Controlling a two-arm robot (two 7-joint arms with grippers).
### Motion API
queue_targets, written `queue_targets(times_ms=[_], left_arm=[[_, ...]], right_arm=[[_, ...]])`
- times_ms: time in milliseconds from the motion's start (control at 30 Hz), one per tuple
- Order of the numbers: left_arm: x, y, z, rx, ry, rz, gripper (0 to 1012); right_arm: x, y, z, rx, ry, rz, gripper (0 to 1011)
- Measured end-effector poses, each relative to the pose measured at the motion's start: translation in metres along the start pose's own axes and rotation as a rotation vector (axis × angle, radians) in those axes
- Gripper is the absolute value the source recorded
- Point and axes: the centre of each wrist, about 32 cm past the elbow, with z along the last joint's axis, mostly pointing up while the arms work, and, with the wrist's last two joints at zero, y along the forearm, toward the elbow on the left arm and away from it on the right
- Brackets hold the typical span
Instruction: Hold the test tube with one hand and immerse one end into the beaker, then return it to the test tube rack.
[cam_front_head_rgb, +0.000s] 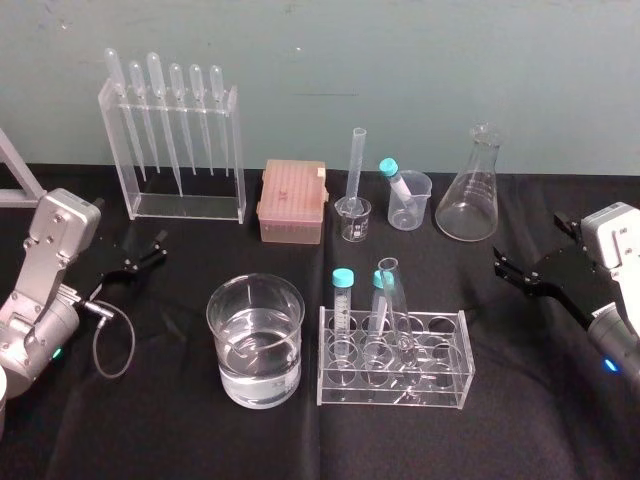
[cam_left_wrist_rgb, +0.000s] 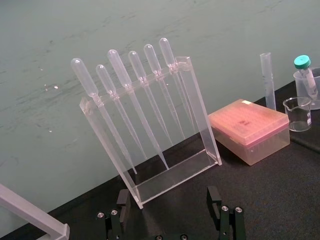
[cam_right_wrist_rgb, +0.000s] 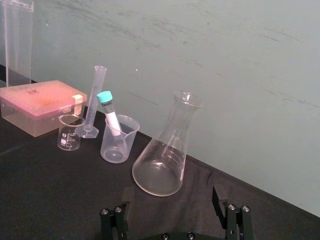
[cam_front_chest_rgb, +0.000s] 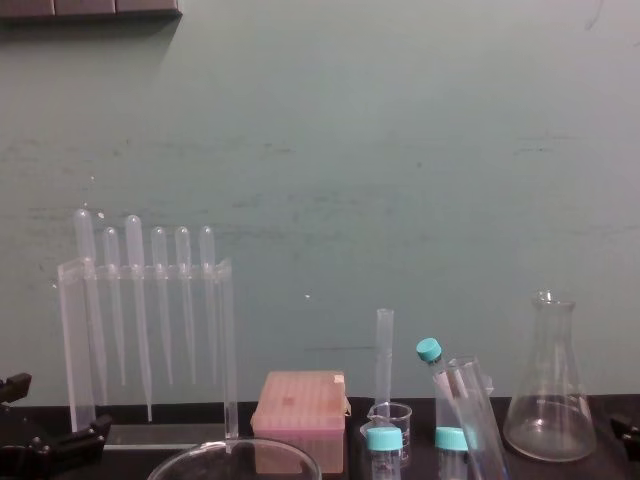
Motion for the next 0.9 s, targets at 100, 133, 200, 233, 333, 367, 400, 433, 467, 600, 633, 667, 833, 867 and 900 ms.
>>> queue_targets(times_ms=[100,133,200,233,333,367,400,433,467,600,633,667,833,867,900], left_arm=[[0.0000,0.0000,0.0000,0.000,0.000,0.000,1000],[0.0000,0.0000,0.0000,0.000,0.000,0.000,1000],[0.0000,0.0000,0.0000,0.000,0.000,0.000,1000],[0.0000,0.0000,0.0000,0.000,0.000,0.000,1000],[0.0000,0.0000,0.0000,0.000,0.000,0.000,1000],[0.0000,0.0000,0.0000,0.000,0.000,0.000,1000],[0.0000,0.0000,0.0000,0.000,0.000,0.000,1000],[0.0000,0.0000,0.0000,0.000,0.000,0.000,1000],[0.0000,0.0000,0.0000,0.000,0.000,0.000,1000],[0.0000,0.0000,0.0000,0.000,0.000,0.000,1000],[0.0000,0.0000,0.0000,0.000,0.000,0.000,1000],[0.0000,0.0000,0.0000,0.000,0.000,0.000,1000],[0.0000,0.0000,0.0000,0.000,0.000,0.000,1000],[0.0000,0.0000,0.0000,0.000,0.000,0.000,1000],[0.0000,0.0000,0.0000,0.000,0.000,0.000,1000]], right_arm=[[0.0000,0.0000,0.0000,0.000,0.000,0.000,1004],[0.0000,0.0000,0.0000,0.000,0.000,0.000,1004],[0.0000,0.0000,0.0000,0.000,0.000,0.000,1004],[0.0000,0.0000,0.0000,0.000,0.000,0.000,1004],[0.0000,0.0000,0.0000,0.000,0.000,0.000,1004],[0.0000,0.0000,0.0000,0.000,0.000,0.000,1004],[0.0000,0.0000,0.0000,0.000,0.000,0.000,1004],[0.0000,0.0000,0.0000,0.000,0.000,0.000,1004],[0.0000,0.0000,0.0000,0.000,0.000,0.000,1004],[0.0000,0.0000,0.0000,0.000,0.000,0.000,1004],[0.0000,0.0000,0.0000,0.000,0.000,0.000,1004],[0.0000,0.0000,0.0000,0.000,0.000,0.000,1004],[0.0000,0.0000,0.0000,0.000,0.000,0.000,1004],[0.0000,0.0000,0.0000,0.000,0.000,0.000,1004],[0.0000,0.0000,0.0000,0.000,0.000,0.000,1004]])
